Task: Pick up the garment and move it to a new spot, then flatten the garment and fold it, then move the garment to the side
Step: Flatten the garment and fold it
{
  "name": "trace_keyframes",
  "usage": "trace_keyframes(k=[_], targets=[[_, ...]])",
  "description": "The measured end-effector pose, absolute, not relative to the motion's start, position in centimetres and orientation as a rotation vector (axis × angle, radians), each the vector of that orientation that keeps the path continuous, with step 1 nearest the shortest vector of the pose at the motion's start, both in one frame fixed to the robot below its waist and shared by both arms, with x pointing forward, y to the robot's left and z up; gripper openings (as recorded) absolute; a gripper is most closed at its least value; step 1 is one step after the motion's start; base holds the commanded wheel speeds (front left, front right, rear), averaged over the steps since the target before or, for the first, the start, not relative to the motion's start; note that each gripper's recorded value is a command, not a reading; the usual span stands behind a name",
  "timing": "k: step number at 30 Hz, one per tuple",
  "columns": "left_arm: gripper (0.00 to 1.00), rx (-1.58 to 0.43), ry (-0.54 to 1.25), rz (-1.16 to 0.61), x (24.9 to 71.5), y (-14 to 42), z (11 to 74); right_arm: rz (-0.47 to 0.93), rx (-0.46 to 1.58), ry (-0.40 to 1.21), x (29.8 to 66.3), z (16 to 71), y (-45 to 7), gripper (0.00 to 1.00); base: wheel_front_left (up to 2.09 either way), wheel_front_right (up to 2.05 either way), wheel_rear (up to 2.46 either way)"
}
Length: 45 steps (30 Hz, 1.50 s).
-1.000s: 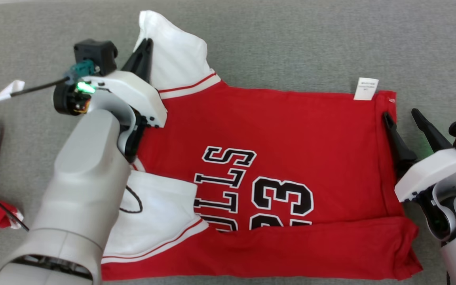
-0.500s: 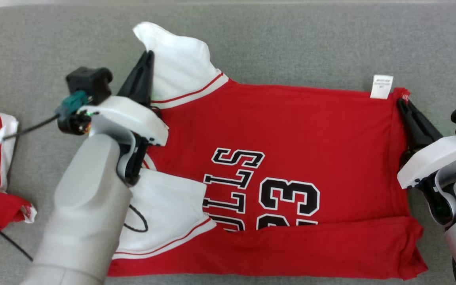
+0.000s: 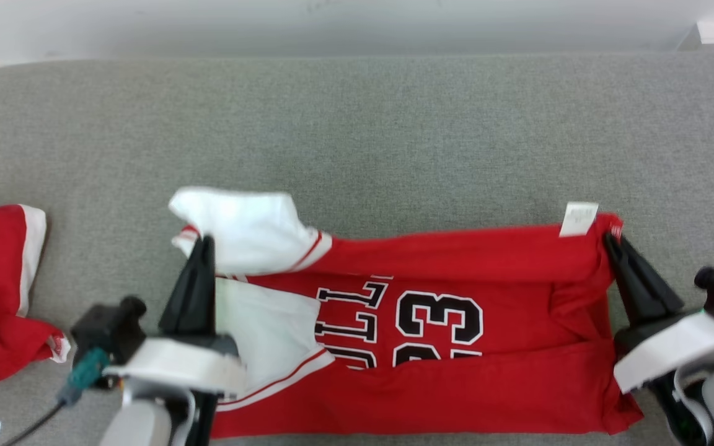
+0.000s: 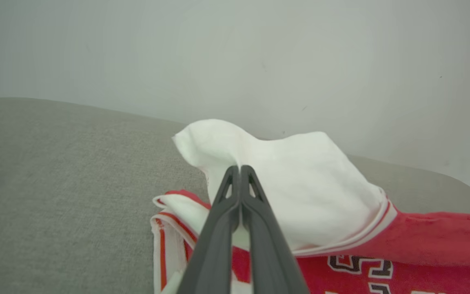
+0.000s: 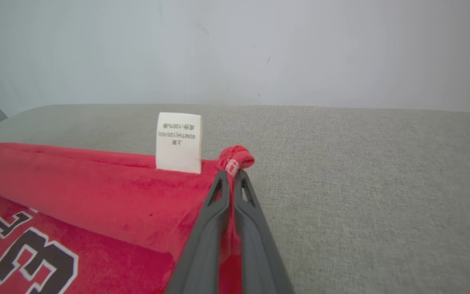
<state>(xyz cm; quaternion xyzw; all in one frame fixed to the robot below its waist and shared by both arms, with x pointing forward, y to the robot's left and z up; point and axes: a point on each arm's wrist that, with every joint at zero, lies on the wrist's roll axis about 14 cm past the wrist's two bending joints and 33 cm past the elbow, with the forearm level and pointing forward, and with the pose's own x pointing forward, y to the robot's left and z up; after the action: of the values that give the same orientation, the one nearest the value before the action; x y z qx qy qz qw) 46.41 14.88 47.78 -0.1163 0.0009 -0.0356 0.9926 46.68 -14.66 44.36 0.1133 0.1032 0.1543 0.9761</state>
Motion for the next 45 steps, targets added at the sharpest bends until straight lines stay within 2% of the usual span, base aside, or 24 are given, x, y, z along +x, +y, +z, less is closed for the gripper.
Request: trace_keyframes(k=[8, 9, 11, 12, 13, 19, 25, 30, 35, 45], targets=[[0.0, -0.281, 0.143, 0.005, 40.9, 15.9, 44.9, 0.288, 0.26, 0.305, 41.7, 41.8, -14.5, 0.0, 0.0, 0.0, 0.0], [0.0, -0.292, 0.164, 0.015, 40.3, 16.0, 44.5, 0.285, 0.265, 0.314, 41.2, 41.6, -14.4, 0.04, 0.0, 0.0, 0.0], [0.0, -0.316, 0.219, 0.026, 39.2, 15.8, 43.3, 0.283, 0.278, 0.348, 40.0, 40.9, -14.1, 0.53, 0.0, 0.0, 0.0], [0.82, -0.331, 0.243, 0.028, 38.6, 15.7, 42.8, 0.281, 0.282, 0.36, 39.4, 40.6, -14.0, 0.96, 0.0, 0.0, 0.0], [1.0, -0.341, 0.253, 0.031, 38.2, 15.6, 42.6, 0.282, 0.283, 0.366, 39.0, 40.6, -13.9, 1.0, 0.0, 0.0, 0.0], [1.0, -0.351, 0.278, 0.094, 36.4, 16.7, 41.9, 0.276, 0.277, 0.358, 37.1, 41.5, -13.9, 1.0, 0.0, 0.0, 0.0], [1.0, -0.169, 0.146, 0.162, 36.5, 20.1, 45.0, 0.234, 0.265, 0.257, 36.8, 45.1, -14.9, 1.0, 0.0, 0.0, 0.0], [1.0, -0.07, 0.028, 0.132, 37.6, 20.3, 48.4, 0.177, 0.229, 0.157, 37.7, 48.6, -16.4, 1.0, 0.0, 0.0, 0.0], [1.0, 0.021, -0.089, 0.03, 39.7, 18.7, 52.8, 0.136, 0.173, 0.041, 38.7, 52.9, -17.9, 1.0, 0.0, 0.0, 0.0], [1.0, 0.077, -0.084, -0.026, 40.7, 17.7, 53.5, 0.12, 0.165, 0.021, 38.7, 54.1, -18.2, 1.0, 0.0, 0.0, 0.0]])
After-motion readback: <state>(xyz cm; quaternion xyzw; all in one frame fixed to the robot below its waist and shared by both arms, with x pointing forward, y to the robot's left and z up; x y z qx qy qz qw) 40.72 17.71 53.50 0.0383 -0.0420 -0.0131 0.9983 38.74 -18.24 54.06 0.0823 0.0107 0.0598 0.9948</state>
